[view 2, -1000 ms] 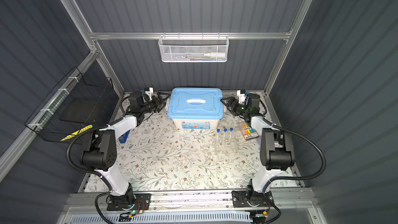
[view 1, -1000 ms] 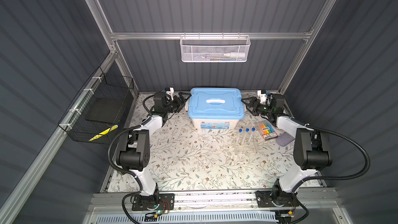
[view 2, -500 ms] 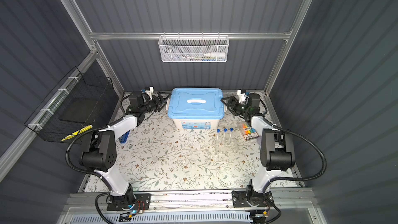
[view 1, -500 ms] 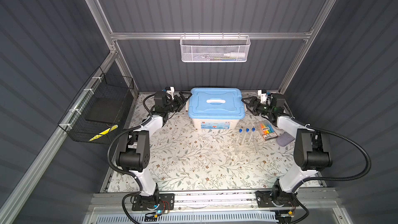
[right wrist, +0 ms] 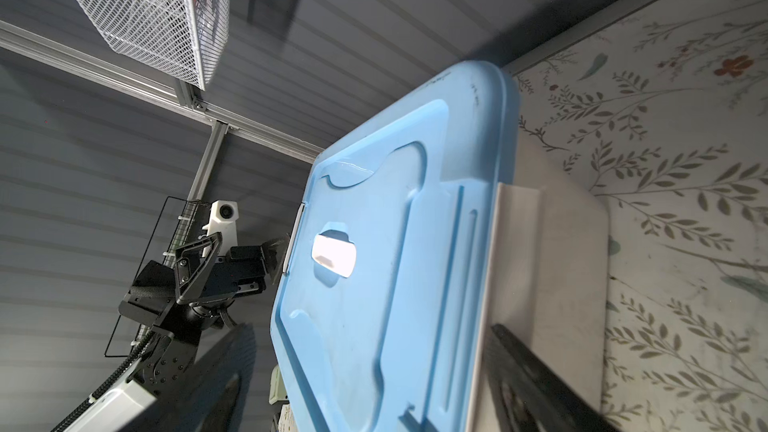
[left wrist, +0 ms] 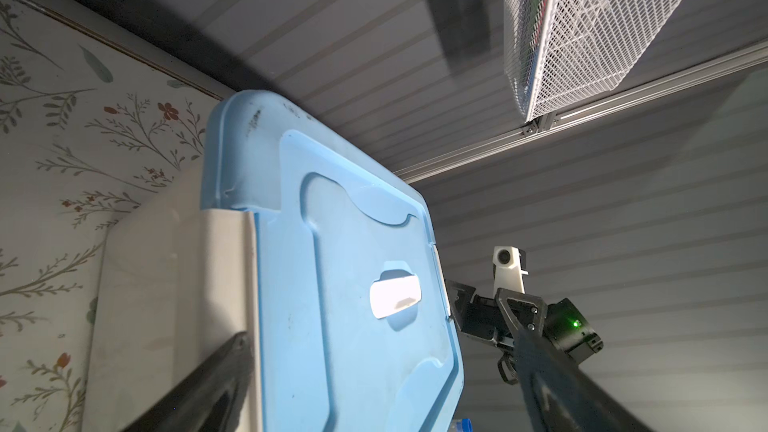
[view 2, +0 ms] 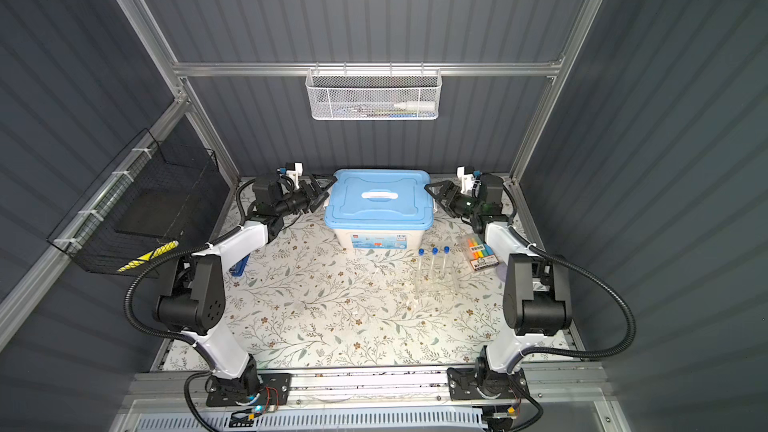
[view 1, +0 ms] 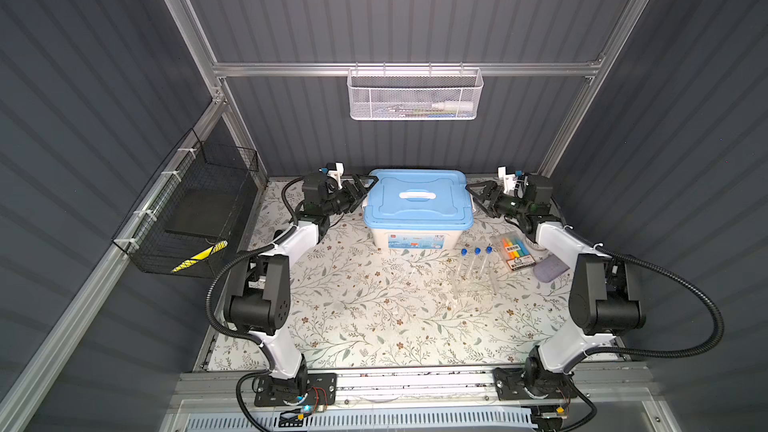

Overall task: Organize the chemistry lab equipment
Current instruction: 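Press the lid edges down onto the bin rim with both grippers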

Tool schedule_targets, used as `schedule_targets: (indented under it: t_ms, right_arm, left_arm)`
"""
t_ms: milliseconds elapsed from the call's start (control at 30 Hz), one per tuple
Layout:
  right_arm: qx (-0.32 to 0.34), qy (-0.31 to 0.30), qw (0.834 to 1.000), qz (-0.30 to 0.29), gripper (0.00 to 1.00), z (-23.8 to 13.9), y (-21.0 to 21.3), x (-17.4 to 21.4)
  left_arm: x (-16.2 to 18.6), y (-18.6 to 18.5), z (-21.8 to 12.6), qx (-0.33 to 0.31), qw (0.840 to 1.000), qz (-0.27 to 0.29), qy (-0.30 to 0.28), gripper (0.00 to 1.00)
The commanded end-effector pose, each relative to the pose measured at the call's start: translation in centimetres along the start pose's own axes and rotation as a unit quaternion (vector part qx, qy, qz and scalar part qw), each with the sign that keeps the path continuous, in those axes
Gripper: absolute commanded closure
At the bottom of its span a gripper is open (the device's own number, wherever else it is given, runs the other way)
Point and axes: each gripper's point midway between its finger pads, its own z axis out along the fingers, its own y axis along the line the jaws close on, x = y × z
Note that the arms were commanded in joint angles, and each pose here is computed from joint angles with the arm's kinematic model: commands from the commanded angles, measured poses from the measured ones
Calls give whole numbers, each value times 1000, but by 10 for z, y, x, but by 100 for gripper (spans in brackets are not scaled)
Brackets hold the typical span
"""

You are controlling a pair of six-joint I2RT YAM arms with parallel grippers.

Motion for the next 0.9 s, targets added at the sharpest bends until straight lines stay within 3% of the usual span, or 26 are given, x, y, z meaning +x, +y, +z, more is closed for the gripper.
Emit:
schedule_targets:
  t_ms: [0,867]
  right_arm:
    - [-17,2,1000,-22,12,-2,18,-4]
    - [44,46,998,-12,15,15,-2,11]
  left_arm:
    - [7,-17,4,15,1000,12,19,1]
    - [30,-1,28,-22,998,11,52,0]
